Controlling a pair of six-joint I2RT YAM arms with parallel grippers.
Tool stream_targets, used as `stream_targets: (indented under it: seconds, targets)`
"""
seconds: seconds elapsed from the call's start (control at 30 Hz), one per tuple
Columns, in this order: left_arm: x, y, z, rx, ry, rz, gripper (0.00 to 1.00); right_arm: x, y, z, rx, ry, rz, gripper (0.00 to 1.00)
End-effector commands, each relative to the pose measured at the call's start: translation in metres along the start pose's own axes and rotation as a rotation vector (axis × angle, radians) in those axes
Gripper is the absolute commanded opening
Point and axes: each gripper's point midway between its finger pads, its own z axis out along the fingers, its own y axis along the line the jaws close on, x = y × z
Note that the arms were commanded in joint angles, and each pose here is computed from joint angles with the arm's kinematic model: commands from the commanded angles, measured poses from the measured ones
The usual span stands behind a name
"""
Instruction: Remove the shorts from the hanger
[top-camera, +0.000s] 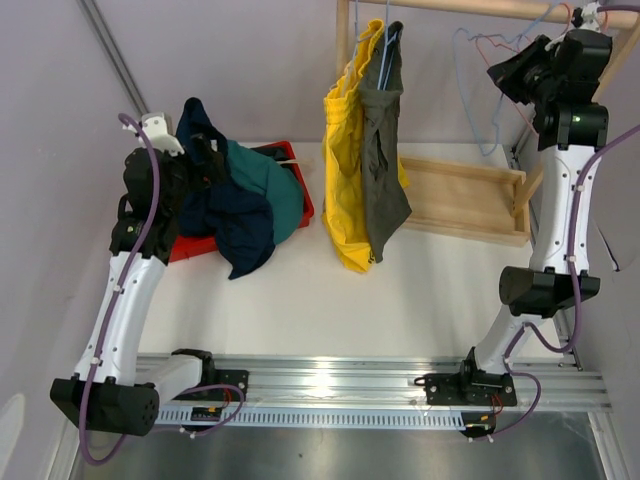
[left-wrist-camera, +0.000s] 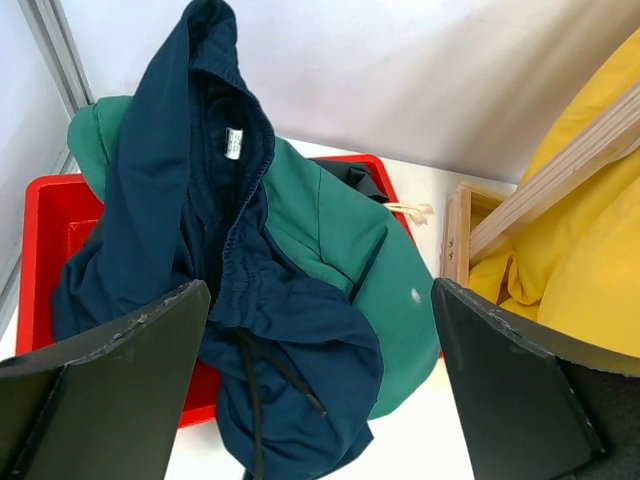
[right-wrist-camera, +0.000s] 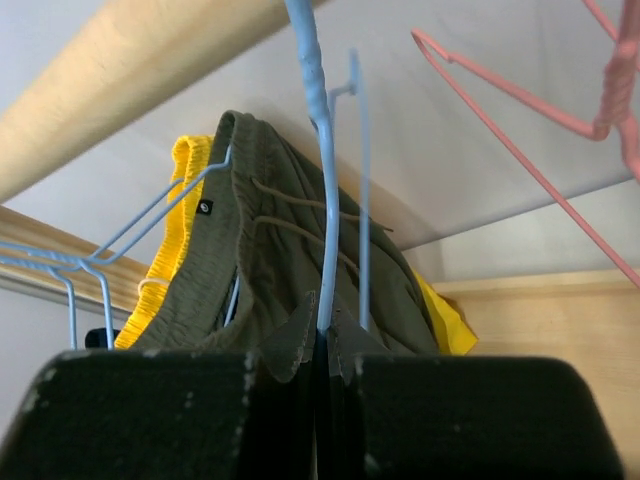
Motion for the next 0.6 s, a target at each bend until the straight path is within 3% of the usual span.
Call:
stream_targets:
  seconds: [0.0, 0.13, 0.2, 0.23, 0.27, 0.37, 0.57]
  targets:
    - [-0.014, -0.008, -0.005, 0.042, -0.056, 0.016, 0.99, -0.007, 0.015, -0.008, -0.043, -0.045, -0.034, 0.00]
    - [-0.009, -0.009, -0.003, 0.048, -0.047, 0.014, 0.99, -0.003, 0.017, -0.031, -0.030, -0.044, -0.060, 0.05]
    - [-0.009, -0.009, -0.004, 0.049, -0.048, 0.016, 0.99, -0.008, 0.019, -0.052, -0.014, -0.068, -0.077, 0.24]
    - [-0.007, -0.009, -0.004, 0.049, -0.047, 0.016, 1.00, -0.009, 0.018, -0.059, -0.004, -0.073, -0.092, 0.37]
    - [-0.007, -0.009, -0.004, 0.051, -0.046, 0.016, 1.00, -0.015, 0.025, -0.078, -0.010, -0.101, -0.104, 0.59]
    - [-0.007, -0.009, -0.006, 0.056, -0.048, 0.013, 0.99, -0.022, 0.024, -0.102, 0.028, -0.141, -0.124, 0.91]
    - [-0.002, -0.010, -0.008, 0.066, -0.045, 0.013, 0.99, -0.040, 0.058, -0.155, -0.049, -0.228, -0.099, 0.98]
